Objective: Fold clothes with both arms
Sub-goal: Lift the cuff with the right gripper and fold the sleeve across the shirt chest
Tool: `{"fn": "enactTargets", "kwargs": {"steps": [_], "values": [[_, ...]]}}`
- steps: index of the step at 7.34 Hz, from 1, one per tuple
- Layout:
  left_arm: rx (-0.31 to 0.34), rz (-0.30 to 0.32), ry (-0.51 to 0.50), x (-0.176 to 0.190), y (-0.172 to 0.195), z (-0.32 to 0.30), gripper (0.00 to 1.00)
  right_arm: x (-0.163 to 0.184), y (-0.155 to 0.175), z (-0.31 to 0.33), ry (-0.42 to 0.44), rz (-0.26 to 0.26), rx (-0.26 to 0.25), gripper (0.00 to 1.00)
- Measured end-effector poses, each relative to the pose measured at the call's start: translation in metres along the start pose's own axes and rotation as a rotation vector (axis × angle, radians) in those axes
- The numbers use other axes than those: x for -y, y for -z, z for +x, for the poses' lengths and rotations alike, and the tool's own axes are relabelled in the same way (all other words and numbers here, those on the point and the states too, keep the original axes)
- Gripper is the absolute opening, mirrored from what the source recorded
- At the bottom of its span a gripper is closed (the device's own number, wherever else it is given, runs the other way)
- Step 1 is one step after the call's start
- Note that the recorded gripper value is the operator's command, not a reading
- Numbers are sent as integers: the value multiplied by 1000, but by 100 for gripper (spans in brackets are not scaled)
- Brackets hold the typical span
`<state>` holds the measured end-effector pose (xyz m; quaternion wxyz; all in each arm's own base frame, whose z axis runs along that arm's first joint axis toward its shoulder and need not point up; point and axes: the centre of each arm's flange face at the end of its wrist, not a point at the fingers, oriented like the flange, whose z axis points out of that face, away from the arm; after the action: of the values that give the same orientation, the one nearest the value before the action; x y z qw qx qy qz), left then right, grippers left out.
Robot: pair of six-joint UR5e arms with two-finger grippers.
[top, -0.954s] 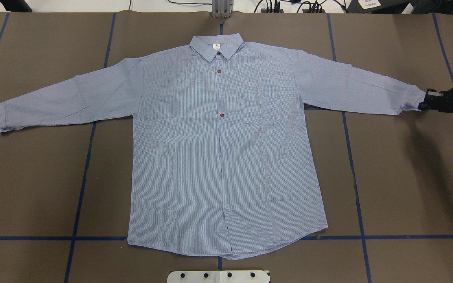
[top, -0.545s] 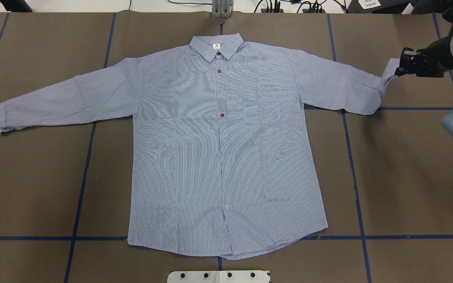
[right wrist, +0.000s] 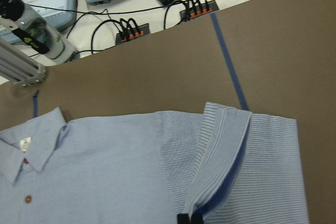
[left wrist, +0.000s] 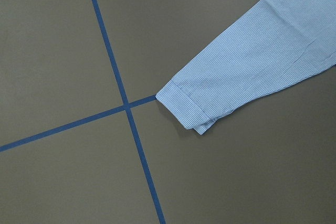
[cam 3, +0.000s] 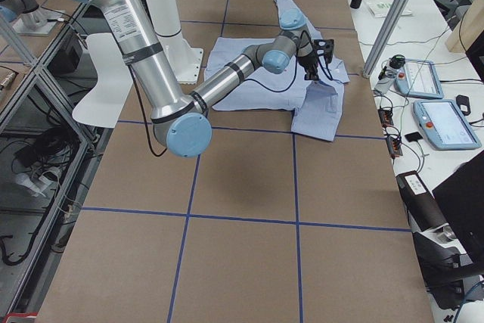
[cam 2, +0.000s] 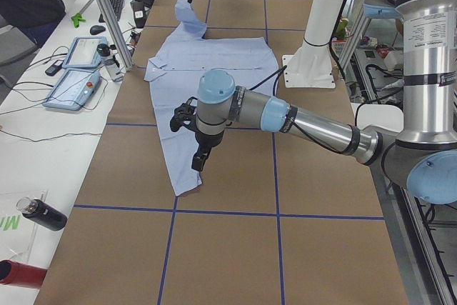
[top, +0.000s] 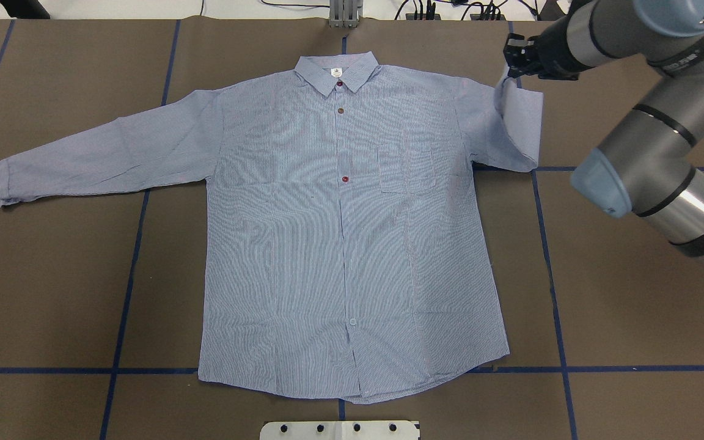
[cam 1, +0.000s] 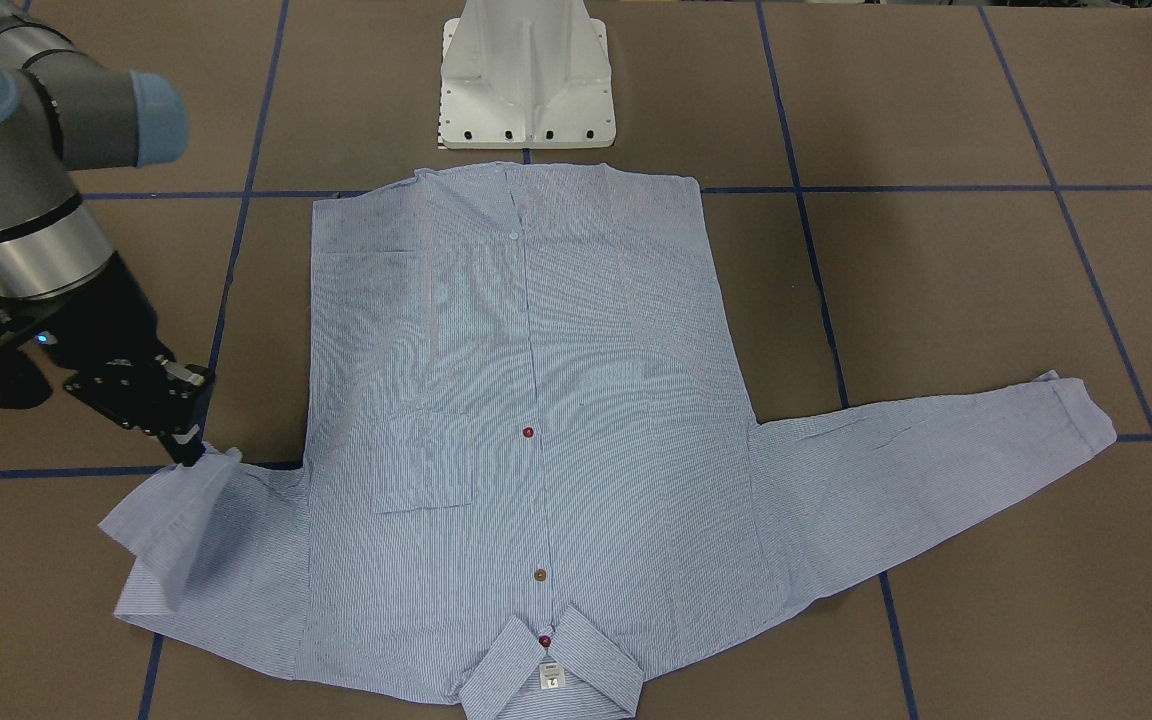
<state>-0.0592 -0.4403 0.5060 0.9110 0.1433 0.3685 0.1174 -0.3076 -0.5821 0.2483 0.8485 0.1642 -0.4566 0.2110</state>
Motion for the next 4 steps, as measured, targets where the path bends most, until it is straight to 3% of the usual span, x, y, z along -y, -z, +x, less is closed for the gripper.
{"fn": "enactTargets", "kwargs": {"steps": [4], "values": [[-1, -5, 5, -1, -2, -2, 100, -50, 33, -185, -45, 74, 2, 0]]}}
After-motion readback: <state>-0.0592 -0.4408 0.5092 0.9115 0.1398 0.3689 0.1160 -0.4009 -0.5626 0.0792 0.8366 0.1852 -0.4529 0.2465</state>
